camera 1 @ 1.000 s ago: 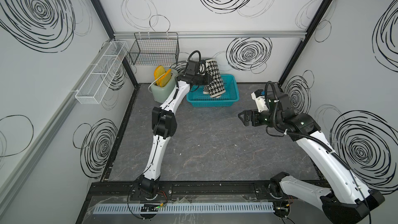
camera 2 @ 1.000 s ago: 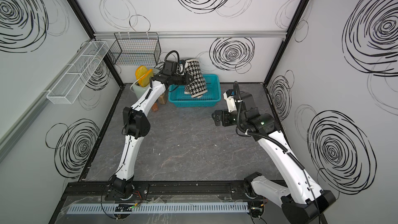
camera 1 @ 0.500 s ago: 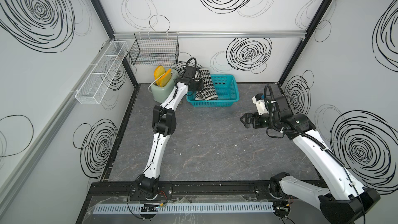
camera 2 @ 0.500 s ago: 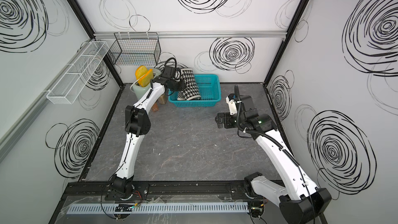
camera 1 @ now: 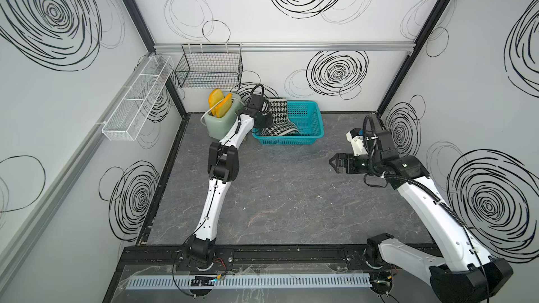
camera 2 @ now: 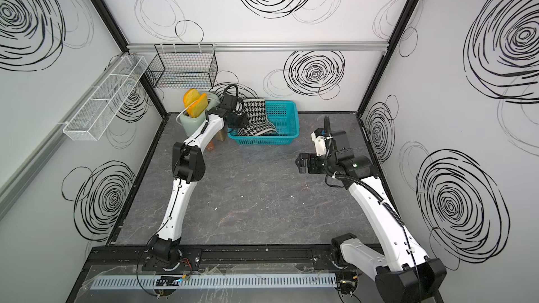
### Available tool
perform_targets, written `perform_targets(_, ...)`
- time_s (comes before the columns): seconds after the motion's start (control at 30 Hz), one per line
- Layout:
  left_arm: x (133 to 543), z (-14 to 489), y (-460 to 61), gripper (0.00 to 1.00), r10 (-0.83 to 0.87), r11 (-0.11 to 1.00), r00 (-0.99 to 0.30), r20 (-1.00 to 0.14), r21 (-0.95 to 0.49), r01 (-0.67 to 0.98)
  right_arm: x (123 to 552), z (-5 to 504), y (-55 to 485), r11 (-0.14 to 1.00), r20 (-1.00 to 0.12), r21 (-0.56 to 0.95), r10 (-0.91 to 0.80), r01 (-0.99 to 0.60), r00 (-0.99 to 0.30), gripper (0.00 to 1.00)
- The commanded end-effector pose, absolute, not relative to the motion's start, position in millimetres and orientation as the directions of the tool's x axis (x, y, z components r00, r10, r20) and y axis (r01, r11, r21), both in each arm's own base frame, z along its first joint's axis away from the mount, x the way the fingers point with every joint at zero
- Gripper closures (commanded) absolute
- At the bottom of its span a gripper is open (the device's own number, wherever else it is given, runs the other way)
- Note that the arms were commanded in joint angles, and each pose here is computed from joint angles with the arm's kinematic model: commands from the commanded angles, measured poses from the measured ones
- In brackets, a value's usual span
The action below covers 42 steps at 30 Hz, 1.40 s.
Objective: Roll up the scarf and place it into the basket
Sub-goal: Adjust the basket at the center of the board.
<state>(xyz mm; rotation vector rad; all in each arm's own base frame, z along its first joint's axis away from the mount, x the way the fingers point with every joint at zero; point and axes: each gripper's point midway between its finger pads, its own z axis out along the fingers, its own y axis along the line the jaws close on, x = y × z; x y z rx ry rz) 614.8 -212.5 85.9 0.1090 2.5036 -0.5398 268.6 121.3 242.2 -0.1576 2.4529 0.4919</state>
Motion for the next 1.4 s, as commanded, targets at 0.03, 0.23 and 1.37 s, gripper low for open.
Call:
perform_targets(0.03,611.1,53.8,-213.1,1.00,-0.023,0.911,-0.865,-0.501,-0.367,0.188,268.7,241.1,122.1,0.916,-0.610,0.317,0.000,-0.244,-0.792,0.01)
perform_targets(0.23,605.6,54.0,-221.1,1.00,0.002,0.899,-0.870,-0.492,-0.380,0.217,273.7,238.8,118.5,0.916,-0.609,0.329,0.022,-0.228,-0.793,0.01)
perform_targets(1.37,504.0,194.9,-168.6,1.00,-0.053,0.957,-0.899,-0.434,-0.278,0.078,285.4,284.2,118.7,0.878,-0.735,0.390,0.115,-0.277,-0.669,0.01)
